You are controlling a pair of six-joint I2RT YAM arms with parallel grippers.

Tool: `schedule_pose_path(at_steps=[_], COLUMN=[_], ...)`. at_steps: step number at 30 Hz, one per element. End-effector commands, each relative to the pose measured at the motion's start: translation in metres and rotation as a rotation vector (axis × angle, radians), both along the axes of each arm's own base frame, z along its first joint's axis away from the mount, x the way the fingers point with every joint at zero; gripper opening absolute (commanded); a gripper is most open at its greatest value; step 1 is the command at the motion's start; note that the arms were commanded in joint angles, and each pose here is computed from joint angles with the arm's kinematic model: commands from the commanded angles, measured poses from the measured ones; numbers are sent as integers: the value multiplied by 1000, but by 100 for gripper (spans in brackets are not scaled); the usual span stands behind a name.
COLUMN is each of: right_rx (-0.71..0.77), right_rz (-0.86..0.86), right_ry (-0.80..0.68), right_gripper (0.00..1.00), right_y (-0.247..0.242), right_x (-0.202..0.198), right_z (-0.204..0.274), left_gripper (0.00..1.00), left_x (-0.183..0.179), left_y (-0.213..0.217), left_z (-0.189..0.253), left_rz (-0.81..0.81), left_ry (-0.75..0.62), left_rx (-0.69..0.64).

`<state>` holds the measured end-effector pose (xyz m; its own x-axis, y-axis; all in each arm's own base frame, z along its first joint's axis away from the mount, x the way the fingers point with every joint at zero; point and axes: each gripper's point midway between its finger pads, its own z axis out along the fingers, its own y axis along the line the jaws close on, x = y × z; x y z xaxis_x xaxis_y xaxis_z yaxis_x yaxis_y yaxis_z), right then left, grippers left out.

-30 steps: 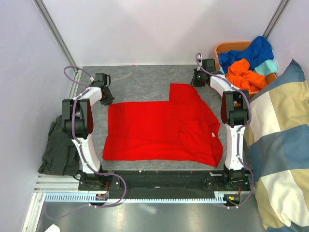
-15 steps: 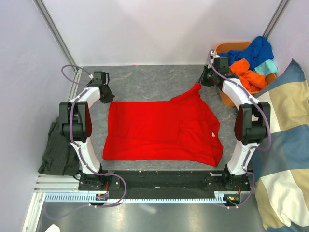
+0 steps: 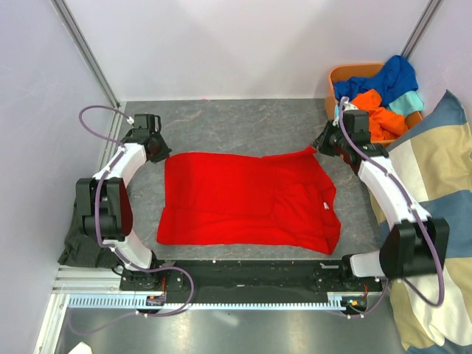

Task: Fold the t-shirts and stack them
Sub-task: Fold the other side of the tshirt into a rectangle

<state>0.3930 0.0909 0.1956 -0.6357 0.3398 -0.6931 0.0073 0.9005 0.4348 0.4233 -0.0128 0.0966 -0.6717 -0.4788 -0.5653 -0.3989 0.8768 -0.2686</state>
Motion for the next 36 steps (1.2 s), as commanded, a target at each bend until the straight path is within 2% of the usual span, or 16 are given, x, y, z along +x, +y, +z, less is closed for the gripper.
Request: schedule_pose_path(at_steps=[1, 11, 17, 28, 36], right_rx=[-14, -16, 10, 16, 38], right_rz=[-88, -126, -109, -100, -62], right_ry=[-5, 92, 152, 207, 237], right_gripper=[0, 0, 0, 0, 0], right_y=[-16, -27, -23, -22, -16], right_x=[-35, -116, -144, -164, -178], right_z=[10, -9, -29, -44, -44], left_gripper=[2, 2, 2, 2, 2], left_x=[-18, -51, -66, -105, -129], left_y=[-2, 19, 25, 24, 29], left_z=[9, 20, 27, -6, -25], left_rz=[39, 132, 147, 168, 240], left_ry=[-22, -44, -54, 26, 64], left_rx=[-34, -41, -35, -37, -34])
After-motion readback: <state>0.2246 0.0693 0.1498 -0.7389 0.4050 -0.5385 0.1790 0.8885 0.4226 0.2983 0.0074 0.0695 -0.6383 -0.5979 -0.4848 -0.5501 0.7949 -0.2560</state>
